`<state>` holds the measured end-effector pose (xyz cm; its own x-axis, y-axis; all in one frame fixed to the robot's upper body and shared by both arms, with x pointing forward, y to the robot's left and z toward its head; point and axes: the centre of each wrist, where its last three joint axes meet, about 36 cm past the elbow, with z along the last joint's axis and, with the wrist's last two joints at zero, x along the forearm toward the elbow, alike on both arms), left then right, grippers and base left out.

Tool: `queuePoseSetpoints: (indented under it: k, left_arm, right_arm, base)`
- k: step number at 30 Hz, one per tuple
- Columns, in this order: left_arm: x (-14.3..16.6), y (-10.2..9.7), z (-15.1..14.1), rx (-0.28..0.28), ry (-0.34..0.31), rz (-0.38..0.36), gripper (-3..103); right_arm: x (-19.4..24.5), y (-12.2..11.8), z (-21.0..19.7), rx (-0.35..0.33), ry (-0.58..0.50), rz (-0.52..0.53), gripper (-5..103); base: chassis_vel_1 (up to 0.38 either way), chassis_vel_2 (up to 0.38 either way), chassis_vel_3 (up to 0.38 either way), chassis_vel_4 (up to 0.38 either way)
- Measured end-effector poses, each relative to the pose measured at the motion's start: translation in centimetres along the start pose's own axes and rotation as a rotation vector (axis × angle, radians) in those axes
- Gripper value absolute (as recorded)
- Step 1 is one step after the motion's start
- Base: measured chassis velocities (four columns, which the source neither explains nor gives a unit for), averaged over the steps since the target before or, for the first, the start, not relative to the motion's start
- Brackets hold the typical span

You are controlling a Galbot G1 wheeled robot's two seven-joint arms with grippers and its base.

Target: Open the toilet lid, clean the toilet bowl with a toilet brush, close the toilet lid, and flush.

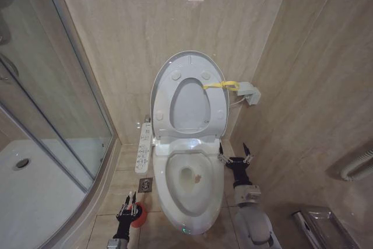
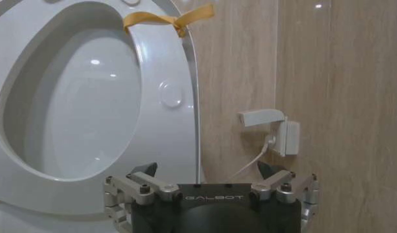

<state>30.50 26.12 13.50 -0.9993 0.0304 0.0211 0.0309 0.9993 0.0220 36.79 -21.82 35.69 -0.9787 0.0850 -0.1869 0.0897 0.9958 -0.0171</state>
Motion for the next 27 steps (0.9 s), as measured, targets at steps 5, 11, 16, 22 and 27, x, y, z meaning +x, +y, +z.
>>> queuePoseSetpoints:
  k: [5, 11, 16, 22, 27]
  left_arm:
    - [0.1, -0.4, -2.0, 0.007, -0.046, 0.007, 19]
    - [0.8, -1.1, -5.0, 0.011, -0.100, 0.021, 19]
    - [3.2, -1.4, -8.0, -0.067, -0.165, 0.032, 19]
    - [5.6, -2.2, -11.0, -0.089, -0.217, 0.039, 19]
    - [6.4, -3.7, -15.9, -0.048, -0.296, 0.061, 19]
  right_arm:
    - [0.0, 0.0, 0.0, 0.000, 0.000, 0.000, 100]
    - [0.0, 0.0, 0.0, 0.000, 0.000, 0.000, 100]
    - [0.0, 0.0, 0.0, 0.000, 0.000, 0.000, 100]
    - [0.0, 0.0, 0.0, 0.000, 0.000, 0.000, 100]
    - [0.0, 0.0, 0.0, 0.000, 0.000, 0.000, 100]
  base:
    - [0.000, 0.000, 0.000, 0.000]
    - [0.000, 0.000, 0.000, 0.000]
    - [0.000, 0.000, 0.000, 0.000]
    - [0.000, 0.000, 0.000, 0.000]
    - [0.000, 0.000, 0.000, 0.000]
